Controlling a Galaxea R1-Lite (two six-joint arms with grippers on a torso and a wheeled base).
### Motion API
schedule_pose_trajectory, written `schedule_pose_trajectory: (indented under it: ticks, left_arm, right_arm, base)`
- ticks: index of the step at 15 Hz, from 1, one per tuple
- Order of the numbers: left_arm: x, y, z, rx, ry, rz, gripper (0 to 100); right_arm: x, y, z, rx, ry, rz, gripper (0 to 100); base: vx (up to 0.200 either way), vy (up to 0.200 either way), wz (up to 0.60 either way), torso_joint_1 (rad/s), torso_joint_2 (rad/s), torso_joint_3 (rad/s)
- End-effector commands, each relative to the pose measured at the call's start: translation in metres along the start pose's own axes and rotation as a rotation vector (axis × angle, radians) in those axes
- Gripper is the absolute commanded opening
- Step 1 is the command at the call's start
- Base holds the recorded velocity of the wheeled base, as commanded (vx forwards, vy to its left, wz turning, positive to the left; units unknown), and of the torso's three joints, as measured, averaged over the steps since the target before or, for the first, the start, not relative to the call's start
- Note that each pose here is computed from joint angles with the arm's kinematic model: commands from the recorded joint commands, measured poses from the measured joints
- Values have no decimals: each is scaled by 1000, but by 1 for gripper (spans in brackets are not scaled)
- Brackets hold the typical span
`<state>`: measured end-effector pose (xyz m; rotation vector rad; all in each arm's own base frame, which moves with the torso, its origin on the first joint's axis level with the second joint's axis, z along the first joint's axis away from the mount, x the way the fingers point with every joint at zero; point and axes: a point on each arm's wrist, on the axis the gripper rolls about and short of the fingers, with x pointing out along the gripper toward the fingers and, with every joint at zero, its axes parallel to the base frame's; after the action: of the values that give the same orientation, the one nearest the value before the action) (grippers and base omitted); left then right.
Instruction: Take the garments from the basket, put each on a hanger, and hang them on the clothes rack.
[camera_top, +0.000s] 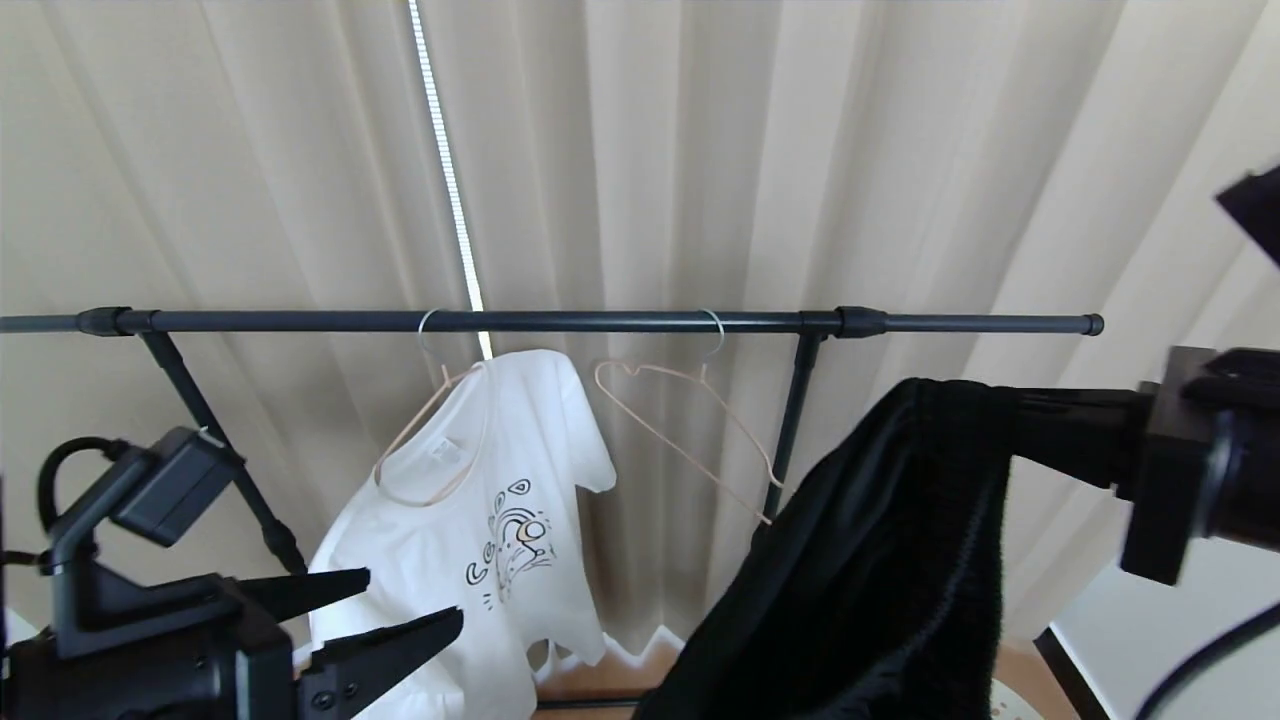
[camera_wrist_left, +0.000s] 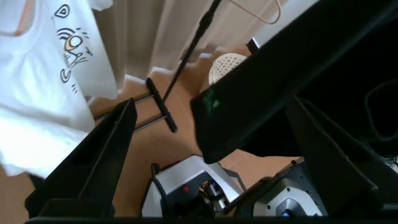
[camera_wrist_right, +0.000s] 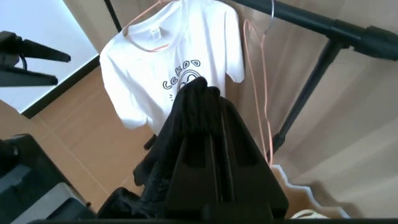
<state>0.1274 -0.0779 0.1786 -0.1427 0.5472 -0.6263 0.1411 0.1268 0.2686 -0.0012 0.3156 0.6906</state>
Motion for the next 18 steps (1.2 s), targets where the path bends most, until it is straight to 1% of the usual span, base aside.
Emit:
schedule_pose_trajectory:
  ticks: [1,2,3,4,5,6,8,9,10,11,14,15,17,18]
  left_arm:
    - [39,-3,2,24,81,-30,100]
    - [48,-6,-1,29,116,-74,100]
    - [60,-8,-7,25,174,-110,100]
    - [66,-10,-9,20,191,-116,100]
    - [74,-11,-11,13,202,-123,100]
    - [82,-11,-12,11,200,-126,100]
    - [90,-14,-14,20,201,-134,100]
    - [96,-17,-19,31,223,-134,100]
    - [99,-19,-21,33,231,-122,100]
    - [103,-19,-20,34,214,-106,100]
    - [111,-25,-17,-32,157,-78,100]
    - [116,-27,-21,-35,158,-57,100]
    - [127,-30,-30,-18,188,-18,100]
    - [133,-28,-34,-15,202,14,100]
  right_arm:
    - [52,8,-5,-11,76,10,0]
    - [67,11,-3,-13,77,-6,0]
    - [80,15,-8,-17,81,-29,0]
    - [89,16,-11,-9,76,-53,0]
    - [97,19,-13,21,57,-77,0]
    - [103,23,-12,47,26,-112,0]
    - [111,25,-13,59,-3,-151,0]
    - [114,26,-12,63,-31,-153,0]
    - [114,27,-12,65,-39,-162,0]
    - [114,26,-11,66,-45,-177,0]
    - [113,32,-12,63,-43,-159,0]
    - [113,34,-12,61,-41,-152,0]
    - [113,35,-11,68,-49,-151,0]
    - [112,35,-8,101,-81,-149,0]
  base:
    - [0,0,0,0,0,0]
    - [0,0,0,0,0,0]
    - [0,0,0,0,0,0]
    - [0,0,0,0,0,0]
    - [0,0,0,0,0,0]
    - [0,0,0,0,0,0]
    - [0,0,0,0,0,0]
    - [0,0,0,0,0,0]
    - [0,0,0,0,0,0]
    - [0,0,0,0,0,0]
    - [0,0,0,0,0,0]
    - [0,0,0,0,0,0]
    - [0,0,0,0,0,0]
    - [0,0,0,0,0,0]
